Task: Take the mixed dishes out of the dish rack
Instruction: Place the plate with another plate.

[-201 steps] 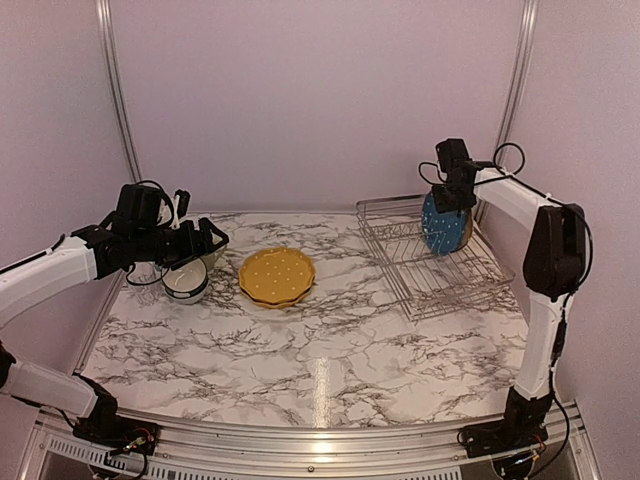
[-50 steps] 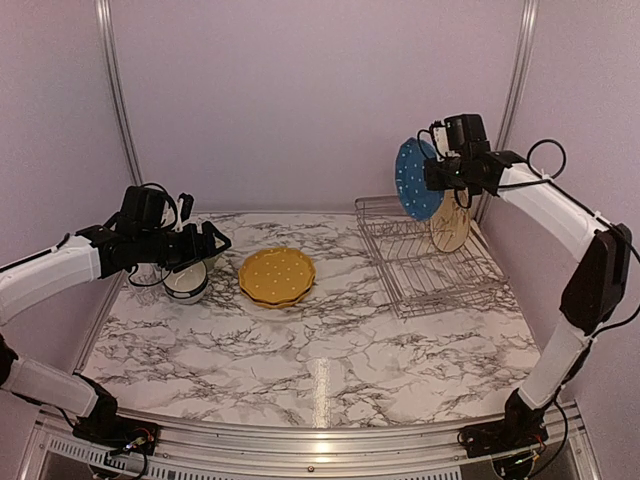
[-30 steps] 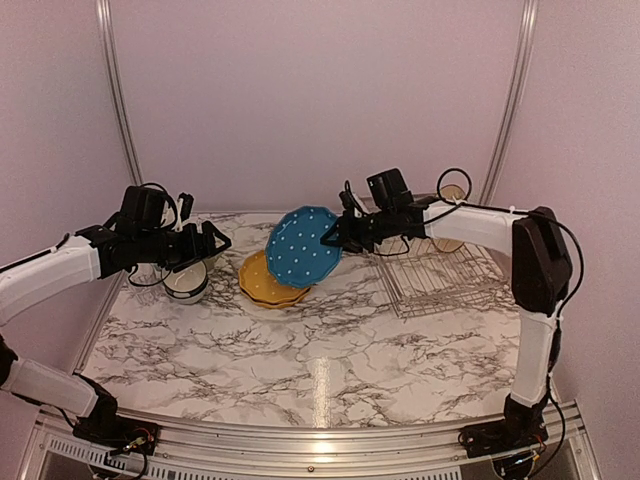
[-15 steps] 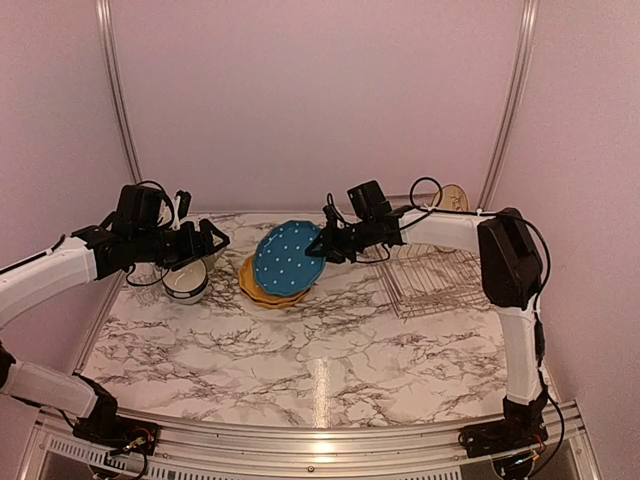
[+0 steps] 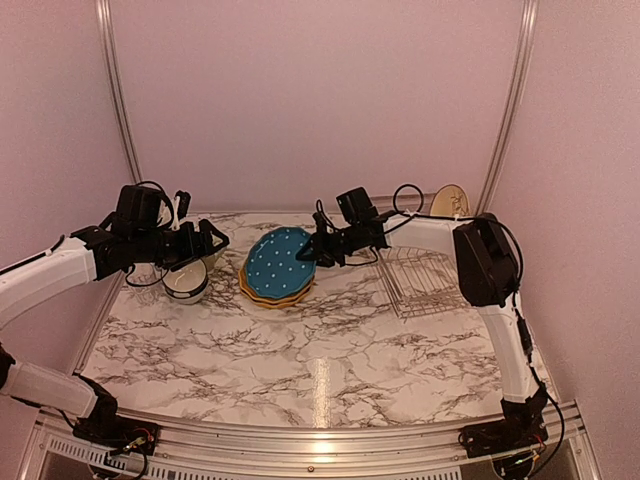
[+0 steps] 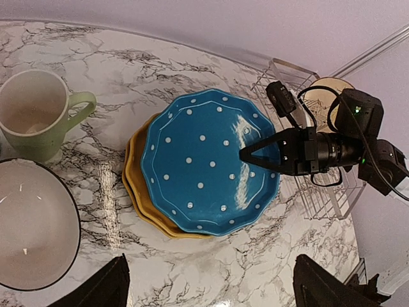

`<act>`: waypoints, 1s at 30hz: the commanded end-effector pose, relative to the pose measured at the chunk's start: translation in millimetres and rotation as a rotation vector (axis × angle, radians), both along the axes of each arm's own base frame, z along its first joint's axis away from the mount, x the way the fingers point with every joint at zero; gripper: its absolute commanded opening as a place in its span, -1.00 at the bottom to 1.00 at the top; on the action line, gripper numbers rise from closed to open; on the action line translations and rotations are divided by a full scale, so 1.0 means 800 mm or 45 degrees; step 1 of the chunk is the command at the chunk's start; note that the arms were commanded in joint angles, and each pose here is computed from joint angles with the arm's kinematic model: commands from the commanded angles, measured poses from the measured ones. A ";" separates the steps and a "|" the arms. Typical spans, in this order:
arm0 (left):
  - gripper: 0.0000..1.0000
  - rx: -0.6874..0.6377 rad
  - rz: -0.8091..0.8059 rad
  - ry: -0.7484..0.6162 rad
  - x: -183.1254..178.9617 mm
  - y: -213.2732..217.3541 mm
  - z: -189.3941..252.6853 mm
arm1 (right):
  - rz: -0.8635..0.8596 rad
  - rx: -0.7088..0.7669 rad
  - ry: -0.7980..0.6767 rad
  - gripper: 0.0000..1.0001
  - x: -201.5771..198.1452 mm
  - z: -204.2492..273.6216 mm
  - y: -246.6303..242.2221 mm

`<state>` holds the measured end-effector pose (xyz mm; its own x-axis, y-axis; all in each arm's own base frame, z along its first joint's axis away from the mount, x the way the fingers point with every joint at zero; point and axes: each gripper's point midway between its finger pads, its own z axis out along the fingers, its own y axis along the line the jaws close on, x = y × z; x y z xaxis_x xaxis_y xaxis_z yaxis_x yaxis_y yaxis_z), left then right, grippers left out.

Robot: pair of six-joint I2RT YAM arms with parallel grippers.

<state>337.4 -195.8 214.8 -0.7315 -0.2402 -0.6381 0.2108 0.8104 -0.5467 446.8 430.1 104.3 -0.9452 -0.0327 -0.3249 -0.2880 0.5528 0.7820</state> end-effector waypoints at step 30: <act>0.83 -0.011 -0.020 0.032 0.003 -0.009 -0.011 | 0.036 -0.330 -0.409 0.31 0.014 0.077 -0.031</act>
